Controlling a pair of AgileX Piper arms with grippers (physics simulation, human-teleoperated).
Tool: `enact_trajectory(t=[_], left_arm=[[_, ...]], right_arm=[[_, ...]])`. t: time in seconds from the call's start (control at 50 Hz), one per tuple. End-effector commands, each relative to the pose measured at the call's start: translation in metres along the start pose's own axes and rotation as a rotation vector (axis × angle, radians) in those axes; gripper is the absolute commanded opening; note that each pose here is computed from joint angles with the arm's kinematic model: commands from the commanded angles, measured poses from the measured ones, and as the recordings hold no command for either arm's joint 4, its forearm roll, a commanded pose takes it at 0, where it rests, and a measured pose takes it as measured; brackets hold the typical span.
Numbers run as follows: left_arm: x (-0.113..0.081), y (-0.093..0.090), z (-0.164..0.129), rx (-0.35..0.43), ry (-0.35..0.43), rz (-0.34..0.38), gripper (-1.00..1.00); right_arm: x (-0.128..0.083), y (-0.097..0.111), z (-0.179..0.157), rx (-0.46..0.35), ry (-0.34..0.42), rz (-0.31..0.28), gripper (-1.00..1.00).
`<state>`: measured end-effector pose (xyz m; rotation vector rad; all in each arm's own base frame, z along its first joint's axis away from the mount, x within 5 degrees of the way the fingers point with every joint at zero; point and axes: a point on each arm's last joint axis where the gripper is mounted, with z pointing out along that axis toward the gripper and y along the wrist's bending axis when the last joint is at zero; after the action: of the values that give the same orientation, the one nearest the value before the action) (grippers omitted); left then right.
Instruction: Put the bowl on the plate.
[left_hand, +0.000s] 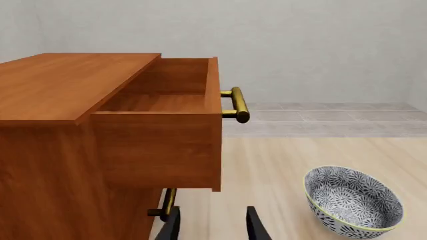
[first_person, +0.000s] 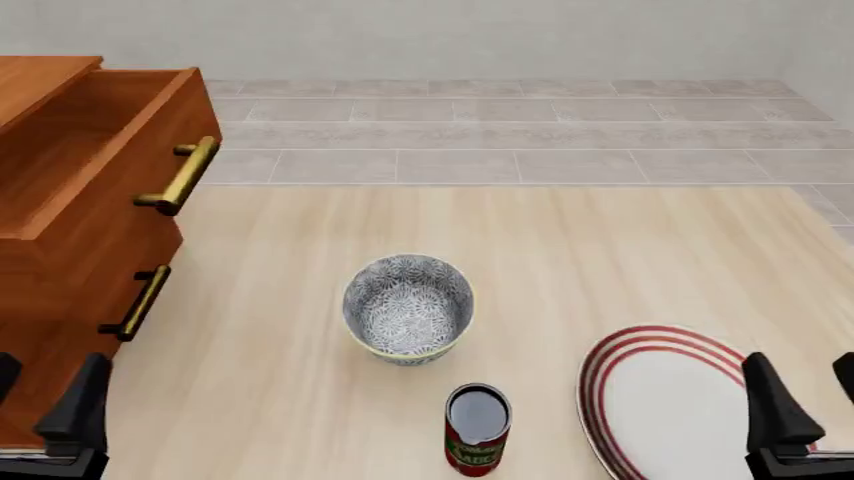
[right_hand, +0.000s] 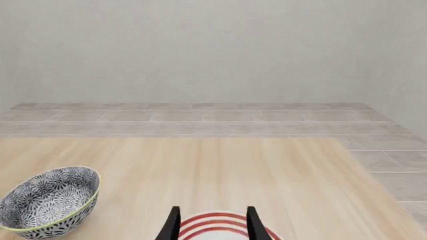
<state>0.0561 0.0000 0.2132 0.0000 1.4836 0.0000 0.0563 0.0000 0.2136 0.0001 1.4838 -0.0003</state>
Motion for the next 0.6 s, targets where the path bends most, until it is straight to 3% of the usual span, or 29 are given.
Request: enact_trajectory(t=[0.02,0.22,0.4,0.42,0.6], left_arm=[[0.000,0.000,0.000,0.000,0.000,0.000,1.00],[0.000,0.000,0.000,0.000,0.000,0.000,1.00],[0.000,0.000,0.000,0.000,0.000,0.000,1.00],[0.000,0.000,0.000,0.000,0.000,0.000,1.00],[0.000,0.000,0.000,0.000,0.000,0.000,1.00]], right_arm=[[-0.001,0.000,0.001,0.000,0.002,-0.002,1.00],[-0.002,0.001,0.004,-0.012,0.035,-0.001,1.00],[-0.034,0.004,0.030,-0.050,0.030,-0.004,1.00],[-0.063,0.010,0.048,-0.100,0.016,-0.019,1.00],[-0.071,0.020,0.068,-0.167,0.042,-0.029,1.00]])
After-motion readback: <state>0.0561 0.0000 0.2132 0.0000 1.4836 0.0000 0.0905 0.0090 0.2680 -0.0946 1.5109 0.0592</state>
